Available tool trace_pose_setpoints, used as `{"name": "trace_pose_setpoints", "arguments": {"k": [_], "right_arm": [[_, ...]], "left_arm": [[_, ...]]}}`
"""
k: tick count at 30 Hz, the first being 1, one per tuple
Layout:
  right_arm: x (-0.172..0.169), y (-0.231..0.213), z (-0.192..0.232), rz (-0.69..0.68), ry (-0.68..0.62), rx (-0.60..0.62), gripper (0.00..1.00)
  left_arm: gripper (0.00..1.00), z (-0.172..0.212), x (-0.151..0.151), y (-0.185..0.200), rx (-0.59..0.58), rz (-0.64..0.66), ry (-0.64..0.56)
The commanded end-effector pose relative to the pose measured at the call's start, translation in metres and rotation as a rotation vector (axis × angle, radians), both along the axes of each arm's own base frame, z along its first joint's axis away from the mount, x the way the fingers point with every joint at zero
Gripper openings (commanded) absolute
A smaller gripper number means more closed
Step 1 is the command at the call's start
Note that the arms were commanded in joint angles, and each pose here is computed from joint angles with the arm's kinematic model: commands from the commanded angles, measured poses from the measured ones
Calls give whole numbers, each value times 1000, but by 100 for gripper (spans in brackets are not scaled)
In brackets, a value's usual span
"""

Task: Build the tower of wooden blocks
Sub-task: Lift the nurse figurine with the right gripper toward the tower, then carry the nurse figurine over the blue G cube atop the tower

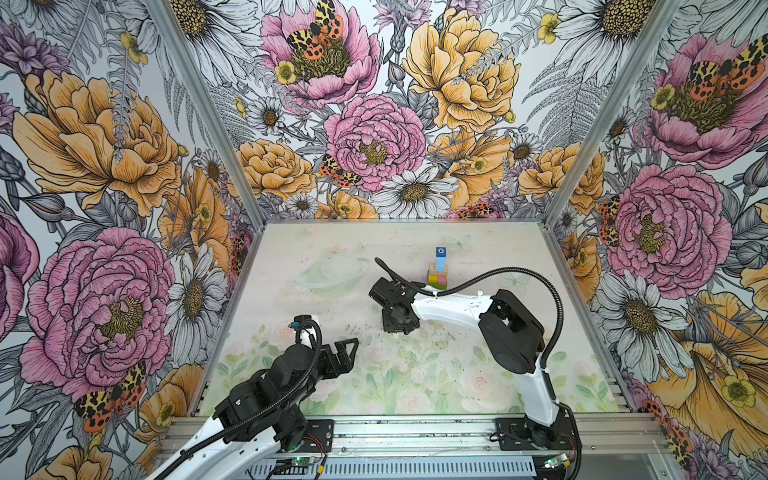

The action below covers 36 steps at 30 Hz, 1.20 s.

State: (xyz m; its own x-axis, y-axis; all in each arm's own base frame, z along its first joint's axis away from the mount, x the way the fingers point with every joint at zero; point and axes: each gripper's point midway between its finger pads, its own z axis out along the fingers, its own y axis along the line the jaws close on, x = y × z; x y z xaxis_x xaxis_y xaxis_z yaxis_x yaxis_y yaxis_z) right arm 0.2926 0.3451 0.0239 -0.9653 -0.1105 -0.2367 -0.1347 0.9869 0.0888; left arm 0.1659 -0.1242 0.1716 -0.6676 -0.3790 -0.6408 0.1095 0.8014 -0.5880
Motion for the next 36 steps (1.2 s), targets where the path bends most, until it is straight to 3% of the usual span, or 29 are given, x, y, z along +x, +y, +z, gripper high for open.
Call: {"name": "trace_pose_setpoints", "arguments": {"k": [1,22,36], "right_arm": [[4,5,16,17,-34,11,32],[24,-32,79,24,-125,18,31],[64,-96,162,-29,-250,26,31]], "left_arm": [[99,11,-1,-1,1,-19,-25],[99,34,20,1,86,14,-36],[99,62,62,-40,94,-51,-46]]}}
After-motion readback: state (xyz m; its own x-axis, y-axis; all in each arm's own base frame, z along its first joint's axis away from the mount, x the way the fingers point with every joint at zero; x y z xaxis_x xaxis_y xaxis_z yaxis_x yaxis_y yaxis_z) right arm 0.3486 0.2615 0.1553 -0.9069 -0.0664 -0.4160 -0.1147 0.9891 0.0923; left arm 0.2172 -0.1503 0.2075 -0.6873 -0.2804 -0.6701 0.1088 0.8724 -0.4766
